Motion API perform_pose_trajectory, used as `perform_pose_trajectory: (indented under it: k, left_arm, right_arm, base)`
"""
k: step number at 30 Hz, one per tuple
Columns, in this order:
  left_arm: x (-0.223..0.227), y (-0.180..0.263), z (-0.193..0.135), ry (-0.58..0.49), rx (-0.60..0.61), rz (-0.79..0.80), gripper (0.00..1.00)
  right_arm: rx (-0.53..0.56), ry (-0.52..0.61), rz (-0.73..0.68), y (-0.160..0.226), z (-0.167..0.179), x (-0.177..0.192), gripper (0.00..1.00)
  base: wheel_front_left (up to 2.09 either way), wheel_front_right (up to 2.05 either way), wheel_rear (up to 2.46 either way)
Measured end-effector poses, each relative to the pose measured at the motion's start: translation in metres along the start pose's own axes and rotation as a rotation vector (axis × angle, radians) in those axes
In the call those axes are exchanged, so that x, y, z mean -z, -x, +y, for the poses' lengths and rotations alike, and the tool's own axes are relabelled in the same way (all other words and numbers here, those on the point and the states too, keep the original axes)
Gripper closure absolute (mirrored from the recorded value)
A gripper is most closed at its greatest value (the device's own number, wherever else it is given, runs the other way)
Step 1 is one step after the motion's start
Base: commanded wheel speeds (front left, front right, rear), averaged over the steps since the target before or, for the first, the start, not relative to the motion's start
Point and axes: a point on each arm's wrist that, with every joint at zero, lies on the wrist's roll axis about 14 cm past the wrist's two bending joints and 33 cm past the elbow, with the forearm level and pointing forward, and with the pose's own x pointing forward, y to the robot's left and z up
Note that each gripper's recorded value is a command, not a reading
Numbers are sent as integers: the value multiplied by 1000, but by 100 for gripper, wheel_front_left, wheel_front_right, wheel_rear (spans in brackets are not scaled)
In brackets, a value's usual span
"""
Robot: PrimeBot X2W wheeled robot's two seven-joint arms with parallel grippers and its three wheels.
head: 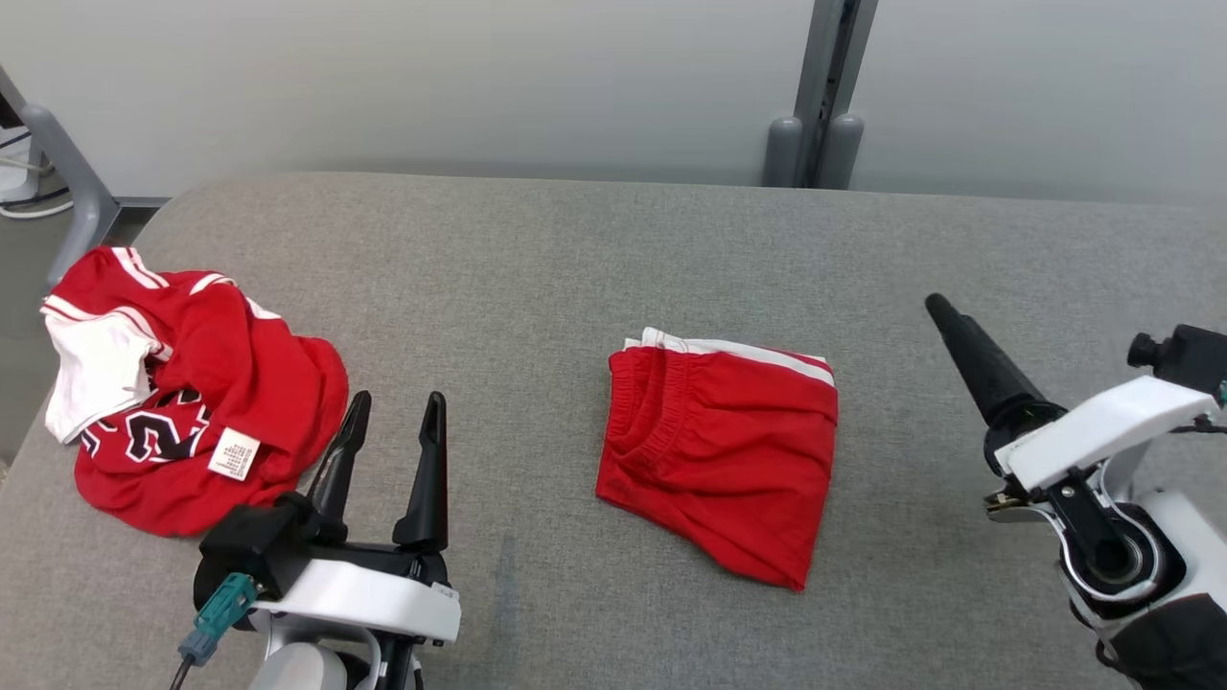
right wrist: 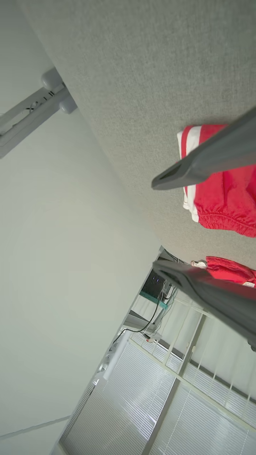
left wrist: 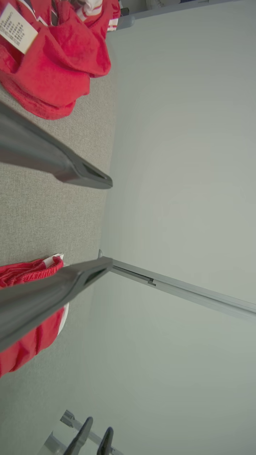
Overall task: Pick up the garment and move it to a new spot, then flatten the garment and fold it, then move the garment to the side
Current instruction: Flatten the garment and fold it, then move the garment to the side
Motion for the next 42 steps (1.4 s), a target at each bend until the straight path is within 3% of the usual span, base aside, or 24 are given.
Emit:
perform_pose_trajectory:
  k: [11,14,16,20,29,42]
  left_arm:
    - [-2,-5,-3,-14,11,-12,0]
    - [-3,-8,-6,-20,20,-17,0]
    - [-2,-10,-8,-92,34,-14,0]
    - [-3,-12,-5,-134,29,-19,0]
    - [3,-10,4,-157,4,0,0]
    - [5,-5,-1,-154,10,8,0]
  right_arm:
    - [71,511,-291,51,-19,-68,0]
    - [95,577,-357,62,-17,-76,0]
    - [110,640,-388,70,-14,-76,0]
    - [190,749,-397,88,-26,-66,0]
    - [267,784,-340,95,-43,-38,0]
    - [264,795,-311,88,-44,-29,0]
  base:
    - [0,0,0]
    - [0,0,0]
    - [0,0,0]
    - [0,0,0]
    - [0,0,0]
    - [0,0,0]
